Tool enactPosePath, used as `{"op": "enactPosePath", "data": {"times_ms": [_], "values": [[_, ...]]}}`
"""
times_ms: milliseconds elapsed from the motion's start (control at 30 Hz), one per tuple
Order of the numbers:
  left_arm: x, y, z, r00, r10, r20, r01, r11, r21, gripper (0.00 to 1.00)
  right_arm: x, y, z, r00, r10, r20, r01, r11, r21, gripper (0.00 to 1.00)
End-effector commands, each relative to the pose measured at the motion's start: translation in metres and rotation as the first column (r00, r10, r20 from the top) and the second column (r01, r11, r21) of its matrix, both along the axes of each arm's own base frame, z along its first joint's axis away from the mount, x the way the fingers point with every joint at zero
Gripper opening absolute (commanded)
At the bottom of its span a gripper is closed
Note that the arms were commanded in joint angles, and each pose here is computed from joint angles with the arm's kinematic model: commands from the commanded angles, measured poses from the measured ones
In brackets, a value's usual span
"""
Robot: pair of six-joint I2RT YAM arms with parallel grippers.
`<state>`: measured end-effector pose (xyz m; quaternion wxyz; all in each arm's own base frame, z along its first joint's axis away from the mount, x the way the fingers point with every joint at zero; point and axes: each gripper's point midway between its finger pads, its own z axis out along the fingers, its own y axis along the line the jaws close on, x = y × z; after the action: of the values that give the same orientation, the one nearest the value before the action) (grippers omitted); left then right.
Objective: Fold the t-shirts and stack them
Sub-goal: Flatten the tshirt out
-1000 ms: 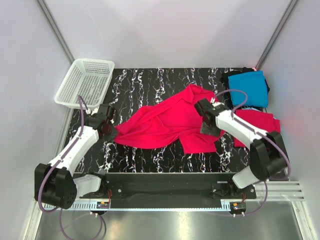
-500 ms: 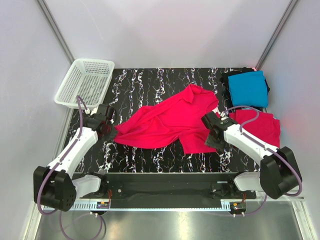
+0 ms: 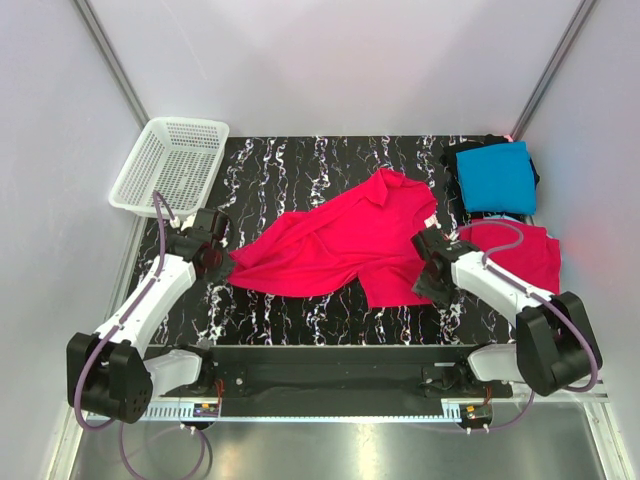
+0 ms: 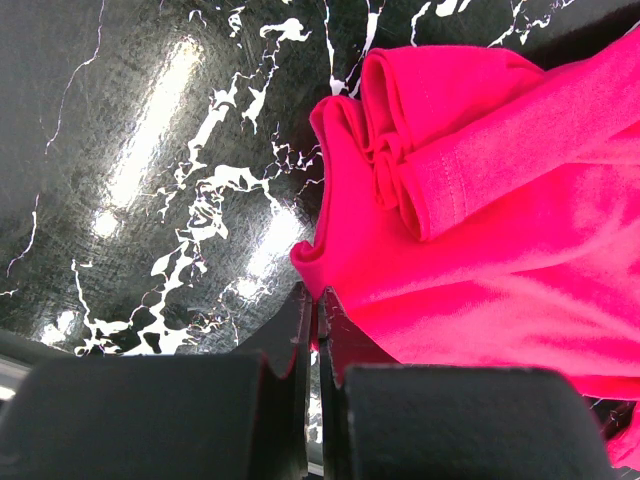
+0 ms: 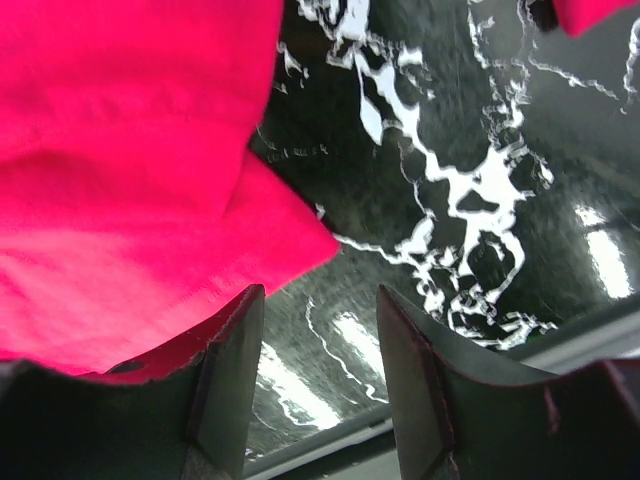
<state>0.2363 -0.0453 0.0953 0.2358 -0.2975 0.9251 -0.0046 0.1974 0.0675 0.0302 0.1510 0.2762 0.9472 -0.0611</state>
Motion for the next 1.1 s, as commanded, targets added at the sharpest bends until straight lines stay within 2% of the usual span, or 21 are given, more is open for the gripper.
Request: {"op": "enactPosePath", "data": {"times_ms": [0, 400, 900, 1000, 1067], "values": [[0.004, 0.001, 0.009, 0.999, -0.011, 0.035, 0.011, 1.000, 0.008, 0.00, 0.015, -0.003, 0.001, 0.999, -0.013, 0.037, 0.010, 0.998, 0.066, 0.56], [0.004, 0.001, 0.011, 0.999, -0.013, 0.040, 0.013, 1.000, 0.010, 0.00, 0.015, 0.011, -0.013, 0.999, 0.021, 0.031, -0.027, 0.980, 0.199, 0.53], [0.006, 0.001, 0.015, 0.999, -0.013, 0.043, 0.012, 1.000, 0.010, 0.00, 0.025, -0.006, -0.023, 1.000, -0.002, 0.014, 0.000, 0.991, 0.134, 0.51], [0.006, 0.001, 0.015, 0.999, -0.014, 0.043, 0.013, 1.000, 0.012, 0.00, 0.031, -0.003, -0.029, 1.000, 0.005, 0.014, -0.007, 0.987, 0.160, 0.46], [0.006, 0.002, 0.015, 0.999, -0.013, 0.043, 0.012, 1.000, 0.014, 0.00, 0.035, 0.000, -0.032, 1.000, 0.009, 0.020, -0.012, 0.984, 0.179, 0.38]]}}
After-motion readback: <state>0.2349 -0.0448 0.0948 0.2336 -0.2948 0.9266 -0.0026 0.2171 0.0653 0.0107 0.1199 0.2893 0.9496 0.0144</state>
